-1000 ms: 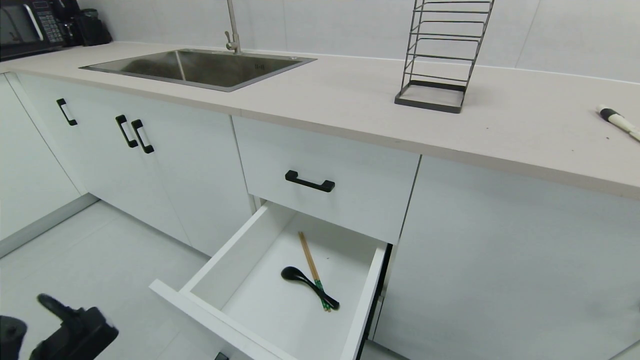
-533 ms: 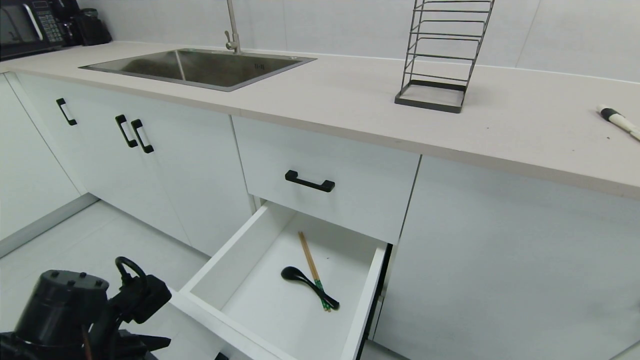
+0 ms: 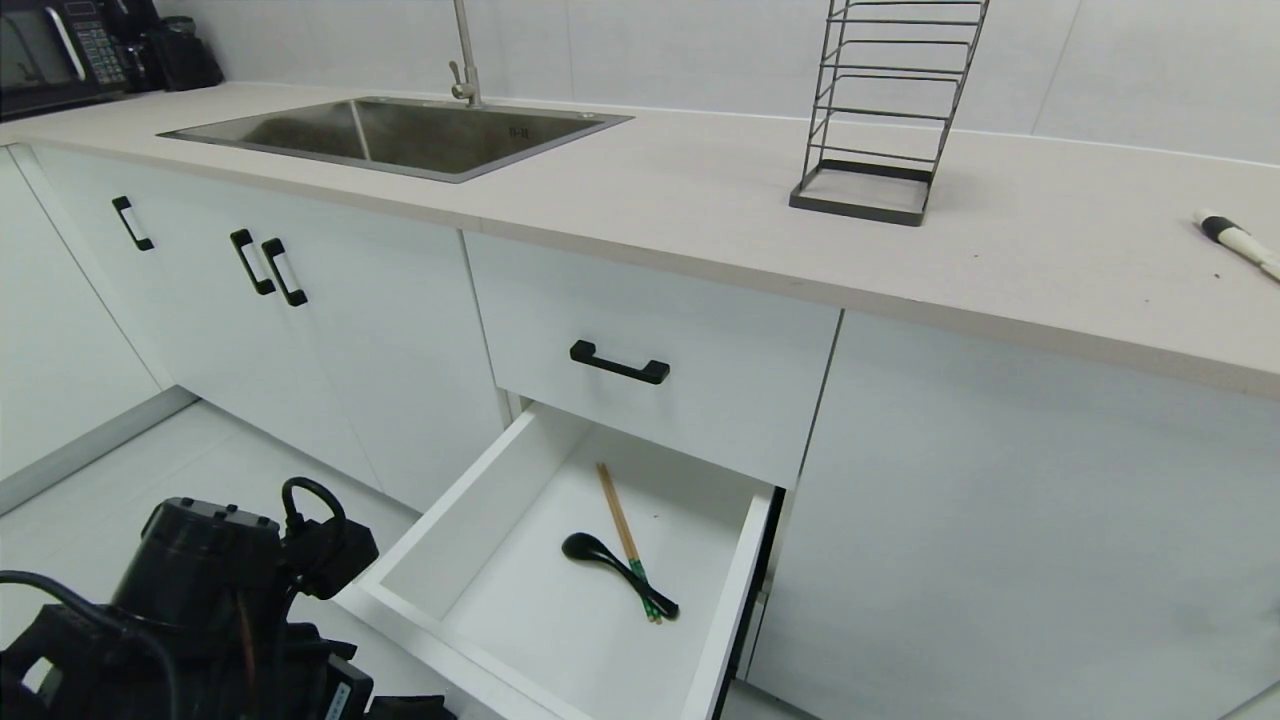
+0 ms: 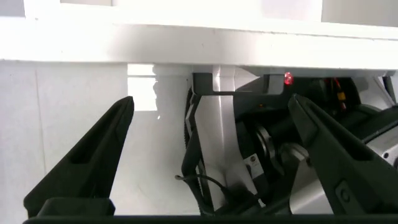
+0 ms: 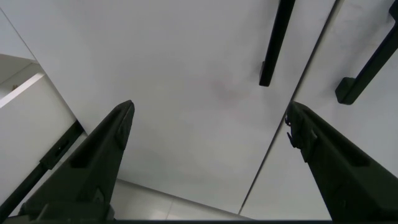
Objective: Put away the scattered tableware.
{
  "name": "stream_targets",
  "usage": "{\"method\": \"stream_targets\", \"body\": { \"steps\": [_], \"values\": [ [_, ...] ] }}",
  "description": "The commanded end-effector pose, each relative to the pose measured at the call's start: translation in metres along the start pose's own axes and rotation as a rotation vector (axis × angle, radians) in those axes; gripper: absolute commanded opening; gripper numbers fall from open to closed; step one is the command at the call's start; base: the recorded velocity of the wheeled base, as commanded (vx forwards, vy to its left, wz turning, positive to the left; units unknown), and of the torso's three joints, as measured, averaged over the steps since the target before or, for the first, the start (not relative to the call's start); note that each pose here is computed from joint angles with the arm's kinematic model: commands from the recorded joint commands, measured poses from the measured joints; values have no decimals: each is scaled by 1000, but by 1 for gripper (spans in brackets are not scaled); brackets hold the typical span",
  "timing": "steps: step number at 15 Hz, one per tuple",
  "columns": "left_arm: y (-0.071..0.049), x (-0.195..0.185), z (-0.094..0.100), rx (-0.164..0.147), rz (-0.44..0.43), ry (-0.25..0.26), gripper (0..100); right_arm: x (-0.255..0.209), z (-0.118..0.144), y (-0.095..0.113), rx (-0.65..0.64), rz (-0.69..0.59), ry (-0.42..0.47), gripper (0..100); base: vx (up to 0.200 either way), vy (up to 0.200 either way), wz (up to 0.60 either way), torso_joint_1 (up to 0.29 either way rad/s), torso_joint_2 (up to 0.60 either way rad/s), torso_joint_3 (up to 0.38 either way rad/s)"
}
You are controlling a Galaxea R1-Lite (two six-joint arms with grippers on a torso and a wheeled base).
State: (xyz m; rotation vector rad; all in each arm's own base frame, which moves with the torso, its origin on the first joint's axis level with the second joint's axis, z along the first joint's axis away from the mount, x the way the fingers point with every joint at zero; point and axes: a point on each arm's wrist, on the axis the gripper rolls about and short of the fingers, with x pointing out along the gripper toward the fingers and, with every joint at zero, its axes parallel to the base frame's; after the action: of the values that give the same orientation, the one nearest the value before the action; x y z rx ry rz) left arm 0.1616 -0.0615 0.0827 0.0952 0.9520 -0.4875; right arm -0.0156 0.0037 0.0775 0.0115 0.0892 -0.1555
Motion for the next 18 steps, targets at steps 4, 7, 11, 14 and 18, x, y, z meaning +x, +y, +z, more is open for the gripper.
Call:
{"method": "stream_targets", "body": {
  "steps": [4, 7, 11, 14, 18],
  "values": [
    [2, 8, 9, -3, 4, 12, 100, 0, 0, 0, 0, 1, 4, 100, 0, 0, 0, 0, 0, 0],
    [2, 11, 13, 3, 4, -4, 100, 0, 0, 0, 0, 1, 4, 100, 0, 0, 0, 0, 0, 0],
    [2, 17, 17, 21, 2, -34, 100, 0, 0, 0, 0, 1, 4, 100, 0, 0, 0, 0, 0, 0],
    [2, 20, 21, 32, 0, -62, 100, 0, 0, 0, 0, 1, 4, 100, 0, 0, 0, 0, 0, 0],
    [3, 25, 25, 38, 0, -95, 100, 0, 0, 0, 0, 1, 4, 100, 0, 0, 0, 0, 0, 0]
  ]
}}
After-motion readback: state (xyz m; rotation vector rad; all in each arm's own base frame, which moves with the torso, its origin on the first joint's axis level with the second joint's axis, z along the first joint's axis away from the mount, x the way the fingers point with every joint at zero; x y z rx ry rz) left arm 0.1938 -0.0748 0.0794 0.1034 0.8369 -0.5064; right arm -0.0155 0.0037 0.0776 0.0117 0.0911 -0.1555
